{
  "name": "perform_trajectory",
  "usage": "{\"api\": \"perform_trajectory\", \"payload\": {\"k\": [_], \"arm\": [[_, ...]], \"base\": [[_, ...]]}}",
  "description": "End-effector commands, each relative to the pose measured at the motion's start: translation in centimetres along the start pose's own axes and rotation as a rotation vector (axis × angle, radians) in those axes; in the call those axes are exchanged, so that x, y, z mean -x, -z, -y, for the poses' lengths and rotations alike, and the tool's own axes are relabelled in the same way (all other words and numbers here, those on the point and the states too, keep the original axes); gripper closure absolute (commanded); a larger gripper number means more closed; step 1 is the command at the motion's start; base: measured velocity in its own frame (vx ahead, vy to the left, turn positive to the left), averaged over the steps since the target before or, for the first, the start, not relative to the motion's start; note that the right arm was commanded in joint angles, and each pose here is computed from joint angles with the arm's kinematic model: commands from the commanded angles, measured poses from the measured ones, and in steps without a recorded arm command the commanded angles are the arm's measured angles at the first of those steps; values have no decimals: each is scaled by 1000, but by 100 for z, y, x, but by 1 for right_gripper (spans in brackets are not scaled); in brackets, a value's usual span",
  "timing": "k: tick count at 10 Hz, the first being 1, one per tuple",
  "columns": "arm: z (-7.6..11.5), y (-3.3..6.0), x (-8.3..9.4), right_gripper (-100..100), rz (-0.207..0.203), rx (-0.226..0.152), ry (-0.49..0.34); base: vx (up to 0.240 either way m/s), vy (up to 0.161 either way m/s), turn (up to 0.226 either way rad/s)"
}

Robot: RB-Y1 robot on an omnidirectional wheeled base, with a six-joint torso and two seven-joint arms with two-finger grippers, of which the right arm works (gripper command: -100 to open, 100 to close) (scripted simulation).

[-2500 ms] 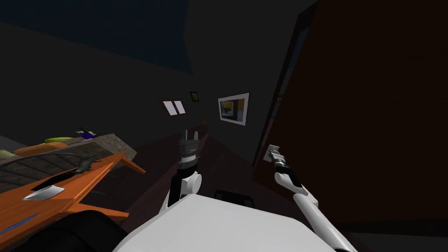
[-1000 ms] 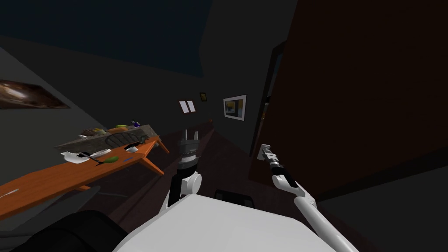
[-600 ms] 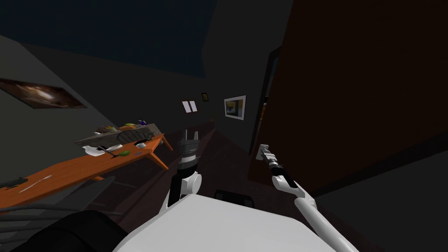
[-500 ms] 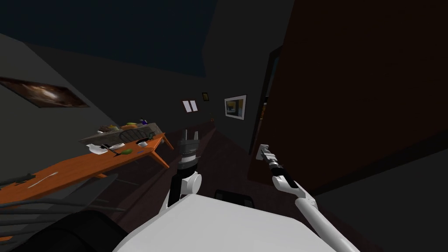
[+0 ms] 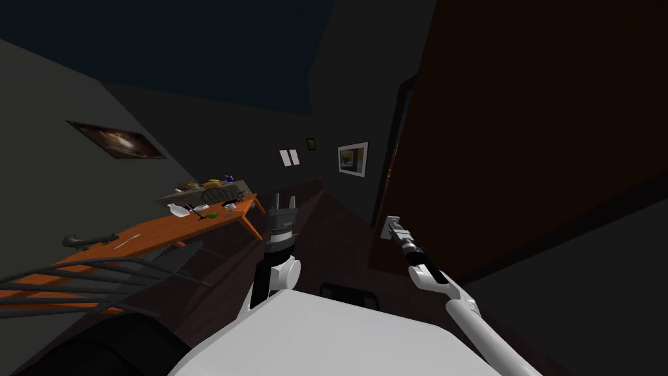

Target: Pull the door open

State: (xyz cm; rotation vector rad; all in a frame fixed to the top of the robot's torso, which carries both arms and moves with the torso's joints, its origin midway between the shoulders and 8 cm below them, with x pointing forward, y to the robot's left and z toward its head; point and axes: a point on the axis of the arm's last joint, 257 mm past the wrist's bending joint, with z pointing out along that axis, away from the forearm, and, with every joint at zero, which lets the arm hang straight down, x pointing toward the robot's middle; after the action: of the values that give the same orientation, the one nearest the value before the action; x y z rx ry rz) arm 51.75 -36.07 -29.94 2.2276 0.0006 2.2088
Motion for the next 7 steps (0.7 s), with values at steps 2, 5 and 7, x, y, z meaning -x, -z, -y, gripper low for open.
{"api": "perform_trajectory", "payload": {"k": [2, 5, 7], "arm": [[65, 34, -30, 100, -9, -35, -2], [86, 61, -6, 100, -1, -47, -1], [108, 118, 7, 100, 0, -70, -1]], "base": [[-197, -89, 87], [-153, -62, 61], [-144, -60, 84]]}}
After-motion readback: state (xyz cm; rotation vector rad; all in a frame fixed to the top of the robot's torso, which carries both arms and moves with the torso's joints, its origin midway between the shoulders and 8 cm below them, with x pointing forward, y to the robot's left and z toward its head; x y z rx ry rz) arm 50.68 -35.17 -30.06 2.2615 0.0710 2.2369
